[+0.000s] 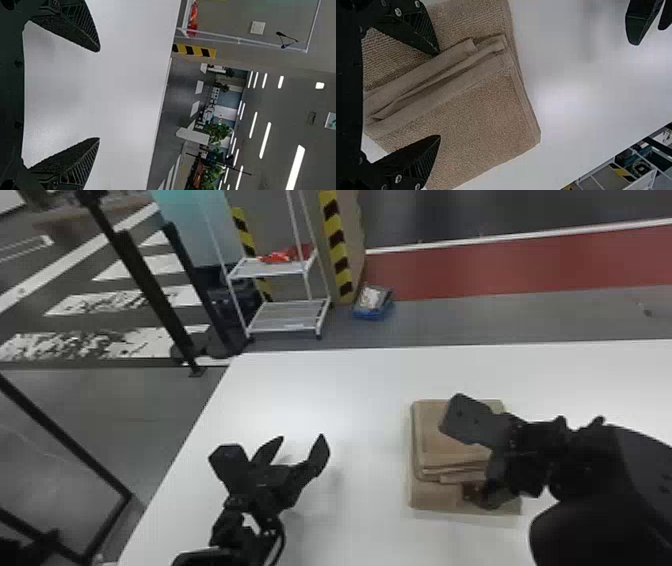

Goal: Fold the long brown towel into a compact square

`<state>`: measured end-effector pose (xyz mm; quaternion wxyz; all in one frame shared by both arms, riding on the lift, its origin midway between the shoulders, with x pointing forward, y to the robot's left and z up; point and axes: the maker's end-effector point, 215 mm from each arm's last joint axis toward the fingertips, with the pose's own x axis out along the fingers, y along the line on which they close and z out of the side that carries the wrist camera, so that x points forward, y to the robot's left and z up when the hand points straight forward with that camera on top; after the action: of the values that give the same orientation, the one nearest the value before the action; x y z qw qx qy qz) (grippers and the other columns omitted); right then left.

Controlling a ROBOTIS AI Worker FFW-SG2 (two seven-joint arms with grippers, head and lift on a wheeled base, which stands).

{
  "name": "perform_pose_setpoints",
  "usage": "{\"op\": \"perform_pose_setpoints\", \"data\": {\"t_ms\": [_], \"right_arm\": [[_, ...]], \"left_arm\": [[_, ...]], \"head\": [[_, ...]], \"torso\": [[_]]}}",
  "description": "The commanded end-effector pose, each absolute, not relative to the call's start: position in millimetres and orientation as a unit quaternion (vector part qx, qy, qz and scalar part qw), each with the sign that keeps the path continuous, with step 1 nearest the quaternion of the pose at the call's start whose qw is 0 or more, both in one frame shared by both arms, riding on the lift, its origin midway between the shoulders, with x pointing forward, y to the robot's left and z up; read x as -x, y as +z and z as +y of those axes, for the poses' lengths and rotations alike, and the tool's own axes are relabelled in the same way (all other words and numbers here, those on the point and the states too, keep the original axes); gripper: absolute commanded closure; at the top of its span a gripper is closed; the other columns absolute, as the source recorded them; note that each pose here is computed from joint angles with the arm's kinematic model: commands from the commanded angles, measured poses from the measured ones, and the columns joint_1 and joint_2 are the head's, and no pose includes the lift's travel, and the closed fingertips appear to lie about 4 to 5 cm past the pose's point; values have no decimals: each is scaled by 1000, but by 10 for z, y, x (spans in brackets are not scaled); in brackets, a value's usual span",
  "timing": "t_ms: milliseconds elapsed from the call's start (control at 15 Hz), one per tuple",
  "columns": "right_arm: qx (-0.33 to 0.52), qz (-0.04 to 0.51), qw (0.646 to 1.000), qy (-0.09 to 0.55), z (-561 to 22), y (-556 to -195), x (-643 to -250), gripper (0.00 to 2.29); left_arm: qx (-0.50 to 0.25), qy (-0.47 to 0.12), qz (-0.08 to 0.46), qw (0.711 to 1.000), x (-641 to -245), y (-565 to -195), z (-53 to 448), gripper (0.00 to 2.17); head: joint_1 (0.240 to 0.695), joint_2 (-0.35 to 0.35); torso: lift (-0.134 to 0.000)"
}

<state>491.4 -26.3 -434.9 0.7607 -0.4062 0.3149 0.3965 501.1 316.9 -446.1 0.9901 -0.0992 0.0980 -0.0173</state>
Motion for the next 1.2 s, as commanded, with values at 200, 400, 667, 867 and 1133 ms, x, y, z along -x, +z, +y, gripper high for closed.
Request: {"op": "perform_pose_setpoints", "data": {"t_ms": [200,400,667,867,1133], "right_arm": [[402,316,763,395,-299,-4336,-4952,157],[413,322,763,380,-394,-4360,-5070,178],[396,323,769,383,-400,-4293,-5113,356],[367,314,779,399,-252,-4152,-5100,613],[357,318,777,409,-253,-4173,-5080,1413]], "left_arm": [[100,-17,99,990,-5006,-4470,3166,80],[100,-17,99,990,-5004,-4476,3172,80],[101,-16,97,990,-5003,-4472,3179,80],[101,-17,97,990,-4996,-4479,3176,80],[99,-19,96,990,-5002,-4463,3167,80]], "head": [[695,314],[695,308],[695,298],[695,298],[695,311]], "torso": [[-126],[-126],[-126],[-126],[-126]]}}
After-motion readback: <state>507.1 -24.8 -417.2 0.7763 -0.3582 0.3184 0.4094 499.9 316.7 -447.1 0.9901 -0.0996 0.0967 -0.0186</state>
